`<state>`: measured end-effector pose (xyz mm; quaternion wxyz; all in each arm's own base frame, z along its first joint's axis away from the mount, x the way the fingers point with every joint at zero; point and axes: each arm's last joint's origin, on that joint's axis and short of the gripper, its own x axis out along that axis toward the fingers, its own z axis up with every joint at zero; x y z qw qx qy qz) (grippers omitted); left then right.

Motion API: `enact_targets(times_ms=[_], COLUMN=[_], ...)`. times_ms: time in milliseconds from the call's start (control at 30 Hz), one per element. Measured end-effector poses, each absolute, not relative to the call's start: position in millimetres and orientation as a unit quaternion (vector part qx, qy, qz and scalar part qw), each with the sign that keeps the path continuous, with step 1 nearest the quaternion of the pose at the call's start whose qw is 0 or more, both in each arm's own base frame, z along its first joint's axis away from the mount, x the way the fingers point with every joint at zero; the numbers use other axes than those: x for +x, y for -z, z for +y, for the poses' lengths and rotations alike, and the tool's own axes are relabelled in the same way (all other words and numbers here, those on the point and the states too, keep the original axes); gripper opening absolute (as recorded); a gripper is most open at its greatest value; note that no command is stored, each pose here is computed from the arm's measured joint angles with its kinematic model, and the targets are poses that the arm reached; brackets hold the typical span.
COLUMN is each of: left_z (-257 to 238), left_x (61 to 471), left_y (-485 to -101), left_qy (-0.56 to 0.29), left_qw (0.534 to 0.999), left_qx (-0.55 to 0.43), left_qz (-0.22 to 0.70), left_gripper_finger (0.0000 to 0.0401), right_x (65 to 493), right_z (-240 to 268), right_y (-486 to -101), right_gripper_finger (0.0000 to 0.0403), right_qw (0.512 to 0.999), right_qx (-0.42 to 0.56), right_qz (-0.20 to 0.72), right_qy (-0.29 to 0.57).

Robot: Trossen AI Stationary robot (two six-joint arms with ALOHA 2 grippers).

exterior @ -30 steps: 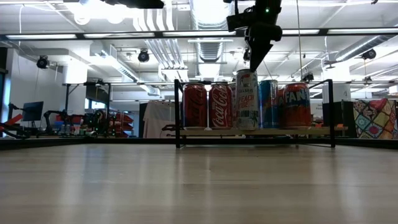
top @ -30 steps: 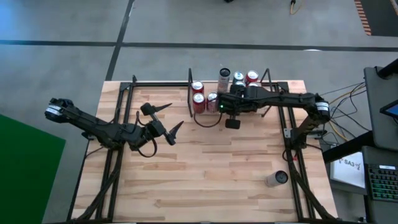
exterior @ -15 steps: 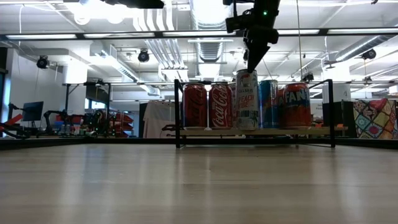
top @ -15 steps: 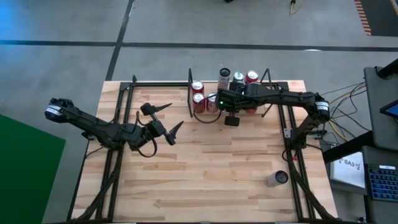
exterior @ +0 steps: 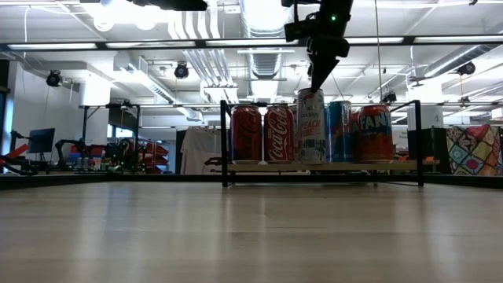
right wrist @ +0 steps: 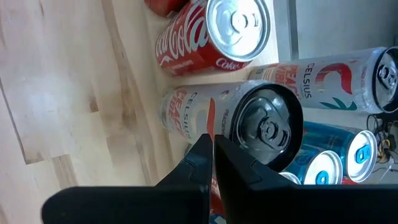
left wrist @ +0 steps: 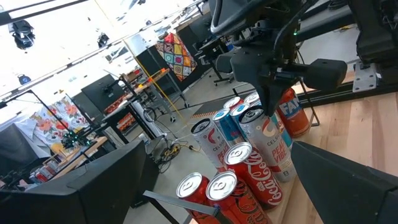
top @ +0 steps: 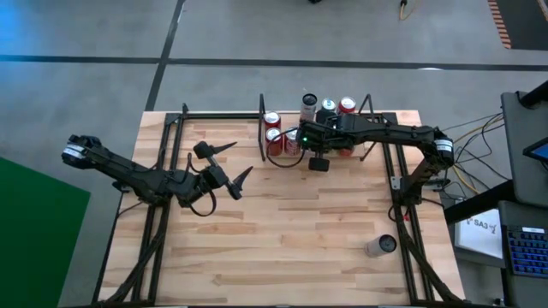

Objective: Place canned beverage on shelf
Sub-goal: Put the left white and pink soda can on the shelf

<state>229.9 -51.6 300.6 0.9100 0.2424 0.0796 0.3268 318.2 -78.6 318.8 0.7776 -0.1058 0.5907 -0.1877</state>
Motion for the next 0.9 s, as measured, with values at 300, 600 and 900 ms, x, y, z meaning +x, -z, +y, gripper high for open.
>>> enact_targets(times_ms=[300,600,900], left_z=[-51.7,-51.7,-48.2], left_x=[229.9,229.9,231.0], left_y=[-300.6,-300.4,-308.5], left_qy=[-0.327,-0.327,-0.339], left_qw=[0.91,0.914,0.914], left_qx=[0.241,0.228,0.216], left_qz=[0.079,0.075,0.057], left_gripper_finger=[0.0389,0.0389,0.0389], right_x=[318.9,311.7,295.7], right_z=[-78.9,-55.5,-47.6], right_y=[-319.3,-341.5,-343.0], right_gripper_finger=[0.0008,0.0008,0.0008], right_qw=[0.782,0.833,0.897], right_qx=[-0.1,-0.092,-0.114], right_qz=[0.585,0.527,0.408], right_qy=[0.19,0.143,0.128])
